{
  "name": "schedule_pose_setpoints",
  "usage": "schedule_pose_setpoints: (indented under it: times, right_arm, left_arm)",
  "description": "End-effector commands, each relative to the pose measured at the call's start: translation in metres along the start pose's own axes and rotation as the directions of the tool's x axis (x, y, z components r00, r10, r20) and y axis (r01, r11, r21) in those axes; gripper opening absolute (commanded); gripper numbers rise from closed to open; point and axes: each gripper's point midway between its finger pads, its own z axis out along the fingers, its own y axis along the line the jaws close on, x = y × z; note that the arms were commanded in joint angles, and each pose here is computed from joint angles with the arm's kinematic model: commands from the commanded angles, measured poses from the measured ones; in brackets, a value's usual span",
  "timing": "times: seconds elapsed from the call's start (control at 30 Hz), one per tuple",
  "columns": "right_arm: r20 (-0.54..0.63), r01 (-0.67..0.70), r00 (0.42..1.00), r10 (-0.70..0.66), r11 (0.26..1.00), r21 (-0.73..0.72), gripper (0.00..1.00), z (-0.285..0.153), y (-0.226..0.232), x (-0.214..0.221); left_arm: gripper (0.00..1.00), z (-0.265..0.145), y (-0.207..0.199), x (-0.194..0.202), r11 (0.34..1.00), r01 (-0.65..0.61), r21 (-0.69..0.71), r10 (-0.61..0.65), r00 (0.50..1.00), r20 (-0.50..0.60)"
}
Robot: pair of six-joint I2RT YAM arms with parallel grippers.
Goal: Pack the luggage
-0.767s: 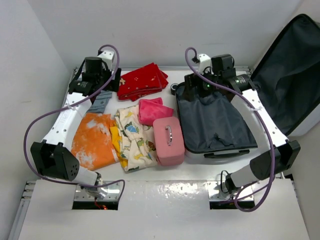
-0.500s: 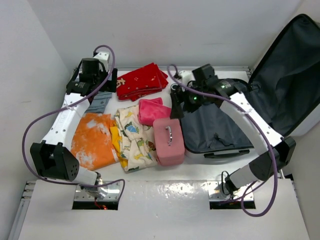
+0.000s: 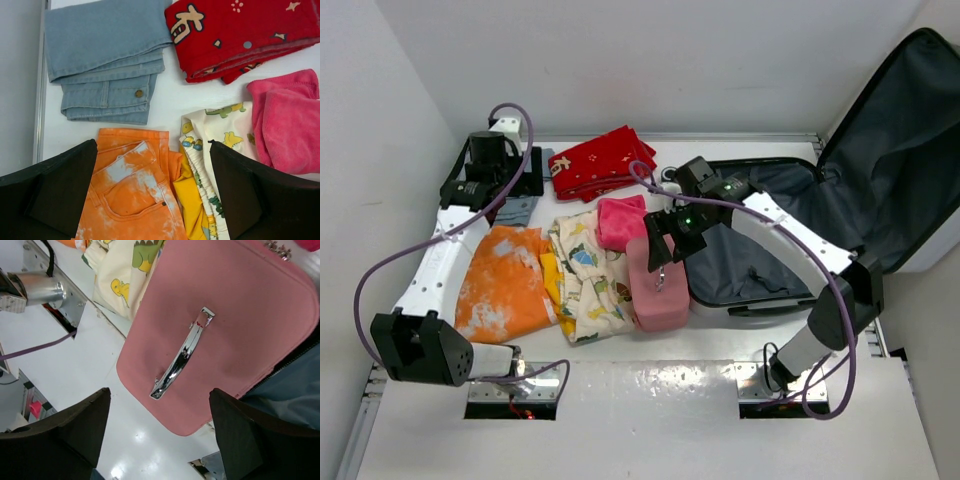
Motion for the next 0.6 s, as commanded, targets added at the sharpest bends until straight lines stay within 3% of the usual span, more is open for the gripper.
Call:
schedule_pose_setpoints:
  times: [0.0, 0.27, 0.43, 0.57]
  right_arm:
    - [-0.011, 0.001, 1.0, -0.001, 0.999, -0.035, 0.78, 0.008, 0.011, 0.0]
    - [-0.065, 0.042, 0.997, -0.044, 0.999, -0.024, 0.69, 0.033, 0.011, 0.006]
    - [-0.088, 0.022, 0.996, -0.026, 0.999, -0.047, 0.53, 0.043, 0.003, 0.007]
    - [-0.114, -0.019, 0.993, 0.001, 0.988, -0.155, 0.36, 0.048, 0.008, 0.007]
  left_arm:
    - [1.0, -0.005, 0.01, -0.001, 0.999, 0.04, -0.021, -0.039, 0.999, 0.029]
    - [1.0, -0.005, 0.021, 0.011, 0.997, 0.054, -0.047, -0.053, 0.998, 0.021]
    - [1.0, -0.003, 0.02, 0.013, 0.997, 0.068, -0.033, -0.067, 0.998, 0.021]
    - [1.0, 0.002, 0.022, 0.017, 0.997, 0.072, -0.033, -0.072, 0.997, 0.011]
